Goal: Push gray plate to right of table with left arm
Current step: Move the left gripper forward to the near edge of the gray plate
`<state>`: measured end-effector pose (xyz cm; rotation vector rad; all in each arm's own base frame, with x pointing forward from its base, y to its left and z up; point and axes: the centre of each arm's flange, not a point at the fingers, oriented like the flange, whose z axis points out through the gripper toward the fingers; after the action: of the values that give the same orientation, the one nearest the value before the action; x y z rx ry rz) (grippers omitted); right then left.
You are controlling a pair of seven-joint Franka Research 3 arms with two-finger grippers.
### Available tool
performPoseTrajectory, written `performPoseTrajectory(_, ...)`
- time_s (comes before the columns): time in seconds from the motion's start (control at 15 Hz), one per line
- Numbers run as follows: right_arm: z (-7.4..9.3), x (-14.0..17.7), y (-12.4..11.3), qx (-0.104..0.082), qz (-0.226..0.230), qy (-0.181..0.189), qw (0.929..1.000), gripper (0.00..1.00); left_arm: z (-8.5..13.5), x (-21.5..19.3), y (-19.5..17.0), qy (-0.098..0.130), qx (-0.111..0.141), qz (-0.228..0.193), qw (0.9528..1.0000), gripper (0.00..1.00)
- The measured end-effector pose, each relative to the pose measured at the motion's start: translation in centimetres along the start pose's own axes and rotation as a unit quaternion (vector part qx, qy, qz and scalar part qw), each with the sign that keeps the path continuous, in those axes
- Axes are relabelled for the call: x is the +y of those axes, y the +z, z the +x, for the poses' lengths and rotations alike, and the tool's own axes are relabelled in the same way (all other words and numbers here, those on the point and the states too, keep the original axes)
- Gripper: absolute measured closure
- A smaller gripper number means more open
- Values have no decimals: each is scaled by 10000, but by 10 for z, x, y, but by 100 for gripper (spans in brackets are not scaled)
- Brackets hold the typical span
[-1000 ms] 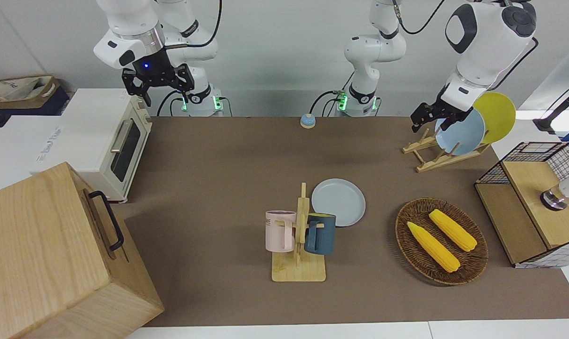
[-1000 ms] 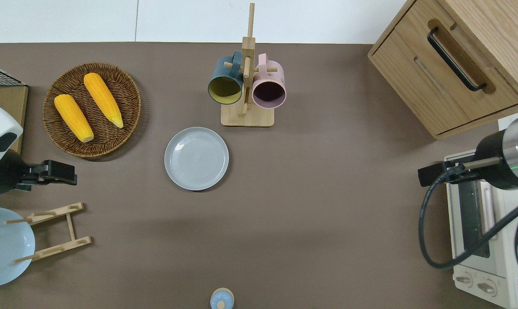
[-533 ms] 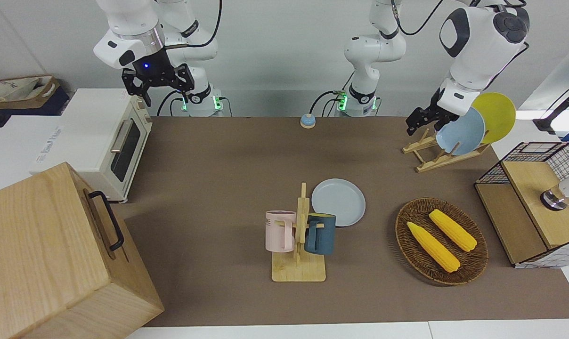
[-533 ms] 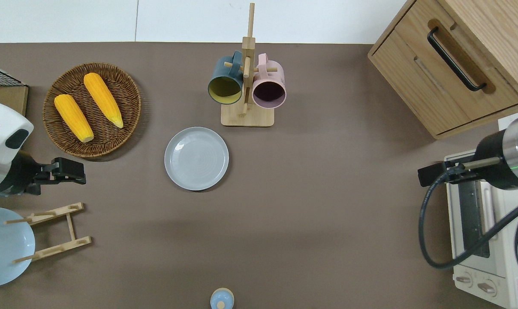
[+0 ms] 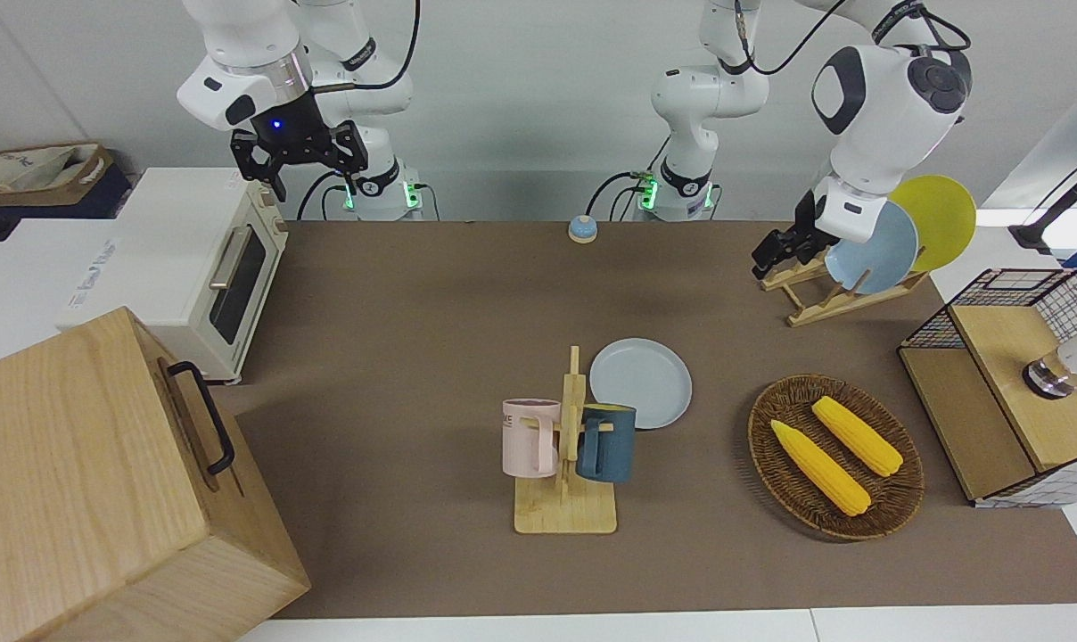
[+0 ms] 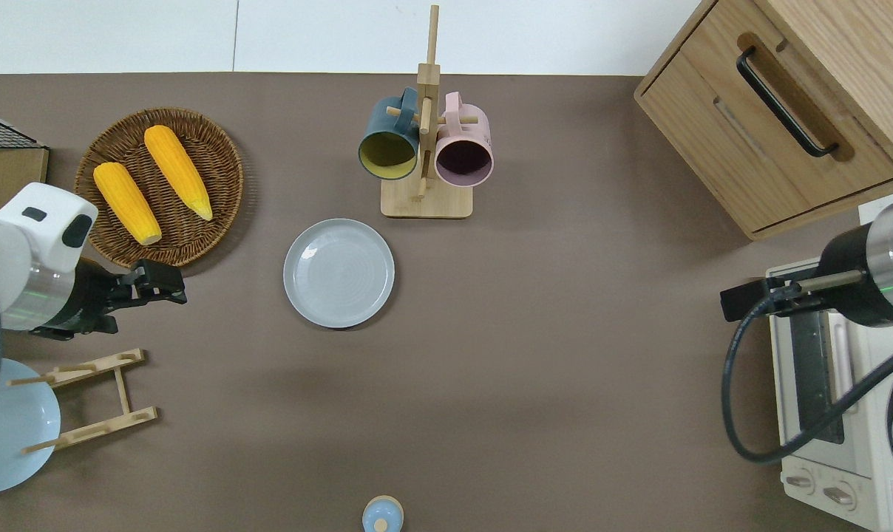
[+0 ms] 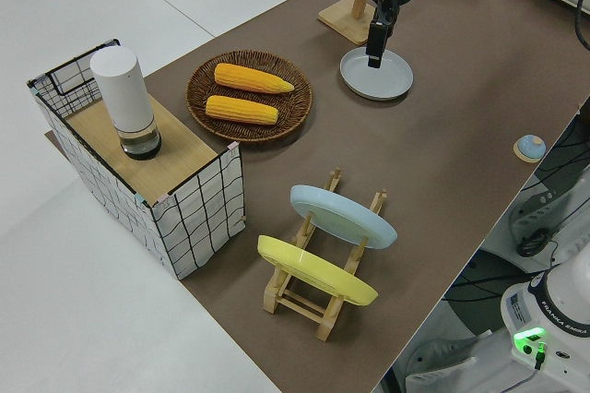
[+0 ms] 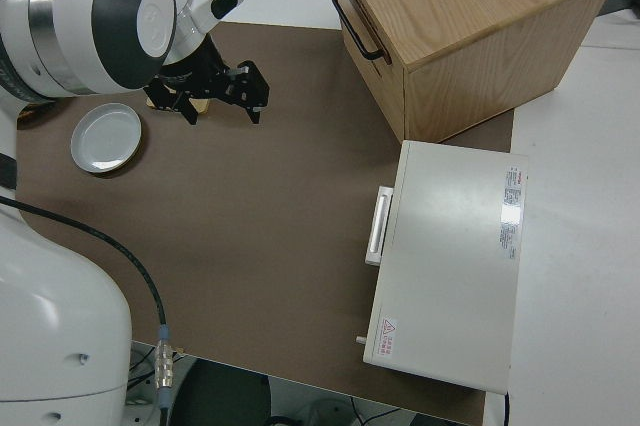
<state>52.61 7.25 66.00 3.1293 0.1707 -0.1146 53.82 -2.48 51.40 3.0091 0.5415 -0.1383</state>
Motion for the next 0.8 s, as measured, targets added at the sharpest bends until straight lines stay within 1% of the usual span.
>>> performPoseTrajectory(0.13, 0, 0, 0, 0, 0, 0, 10000, 1, -4, 13, 15, -98, 26, 8, 9999, 0)
performPoseTrajectory(0.8, 0, 0, 0, 0, 0, 0, 10000, 1, -12, 46, 96, -304, 43, 42, 9995, 0)
